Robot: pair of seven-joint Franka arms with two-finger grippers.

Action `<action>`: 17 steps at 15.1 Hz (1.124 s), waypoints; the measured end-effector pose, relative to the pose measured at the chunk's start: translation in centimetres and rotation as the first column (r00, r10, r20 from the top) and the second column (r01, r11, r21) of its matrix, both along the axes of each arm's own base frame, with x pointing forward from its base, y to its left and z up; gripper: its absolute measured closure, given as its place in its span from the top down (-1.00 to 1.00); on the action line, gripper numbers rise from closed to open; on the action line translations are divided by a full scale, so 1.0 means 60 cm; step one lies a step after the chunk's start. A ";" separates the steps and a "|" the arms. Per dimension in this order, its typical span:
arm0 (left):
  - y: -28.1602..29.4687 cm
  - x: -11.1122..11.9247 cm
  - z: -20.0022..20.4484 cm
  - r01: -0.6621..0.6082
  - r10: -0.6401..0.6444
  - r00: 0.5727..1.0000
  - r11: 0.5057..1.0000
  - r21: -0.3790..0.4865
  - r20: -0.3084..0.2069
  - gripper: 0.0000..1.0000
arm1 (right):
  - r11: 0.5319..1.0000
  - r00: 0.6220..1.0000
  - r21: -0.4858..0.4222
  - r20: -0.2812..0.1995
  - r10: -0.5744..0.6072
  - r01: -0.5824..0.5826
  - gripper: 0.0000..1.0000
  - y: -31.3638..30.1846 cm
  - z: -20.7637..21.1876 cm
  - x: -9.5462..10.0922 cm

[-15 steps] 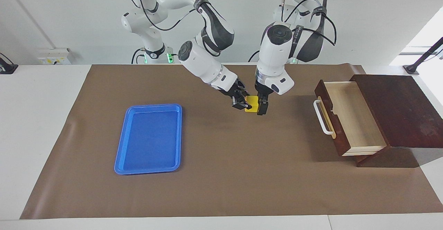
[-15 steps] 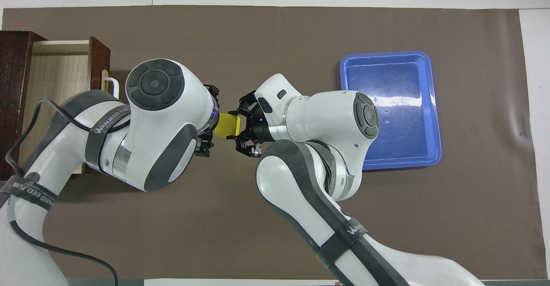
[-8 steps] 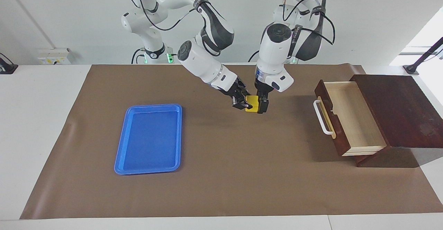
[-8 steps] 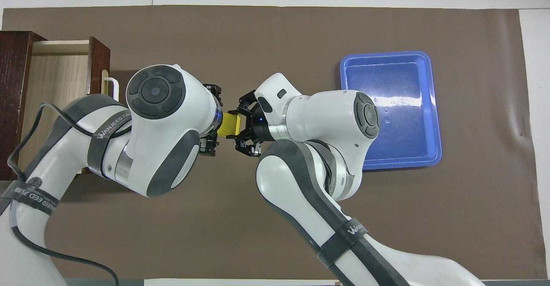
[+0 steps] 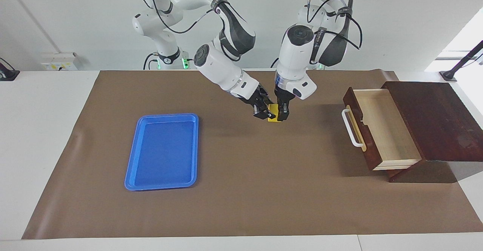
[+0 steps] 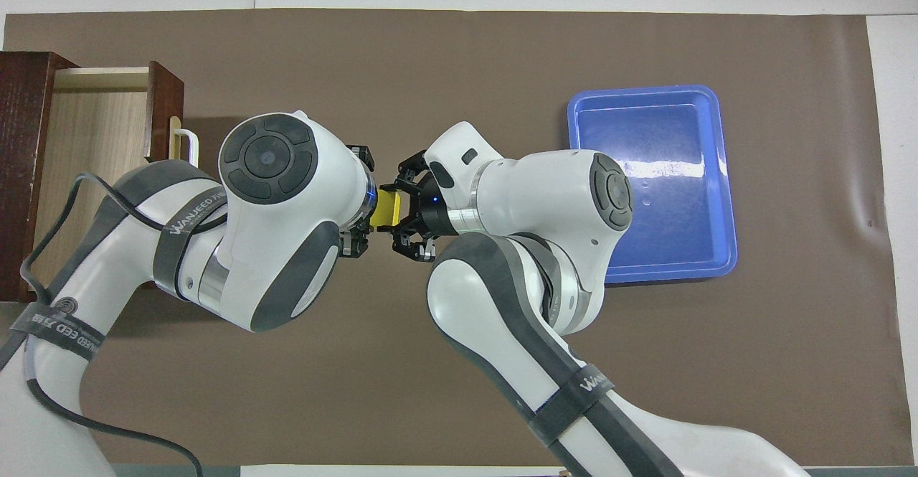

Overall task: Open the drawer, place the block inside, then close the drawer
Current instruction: 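Grasp the yellow block with the left gripper from the right gripper, then lower the block into the drawer with the left gripper while the right gripper withdraws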

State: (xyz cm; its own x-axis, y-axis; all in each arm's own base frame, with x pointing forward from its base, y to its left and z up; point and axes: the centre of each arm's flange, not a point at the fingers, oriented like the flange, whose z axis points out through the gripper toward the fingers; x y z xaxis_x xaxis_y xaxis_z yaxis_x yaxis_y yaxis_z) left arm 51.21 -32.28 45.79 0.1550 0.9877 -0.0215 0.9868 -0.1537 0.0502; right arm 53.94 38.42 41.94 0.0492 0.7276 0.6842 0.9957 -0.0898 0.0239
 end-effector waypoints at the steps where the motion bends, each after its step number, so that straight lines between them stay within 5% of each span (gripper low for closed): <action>1: 0.000 0.000 0.000 0.000 0.000 1.000 1.000 0.000 0.000 0.10 | 1.000 1.000 0.000 0.000 0.000 0.000 0.10 0.000 0.000 0.000; 4: 0.000 0.000 0.000 0.000 0.000 1.000 1.000 0.000 0.000 0.10 | 1.000 1.000 0.000 -0.001 0.000 0.000 0.11 0.000 0.000 0.000; 9: 0.003 0.002 0.002 -0.006 0.006 1.000 1.000 0.001 -0.002 0.10 | 1.000 0.998 0.015 -0.058 -0.026 0.027 1.00 -0.004 0.013 0.008; 13: 0.063 0.034 0.058 -0.059 0.059 0.998 0.998 0.005 0.001 0.10 | 0.996 0.991 0.023 -0.110 -0.078 0.081 1.00 -0.070 0.025 0.047; 17: 0.267 0.084 0.158 -0.101 0.101 0.994 0.995 0.003 0.036 0.10 | 0.989 0.975 0.006 -0.170 -0.142 0.145 1.00 -0.209 0.043 0.100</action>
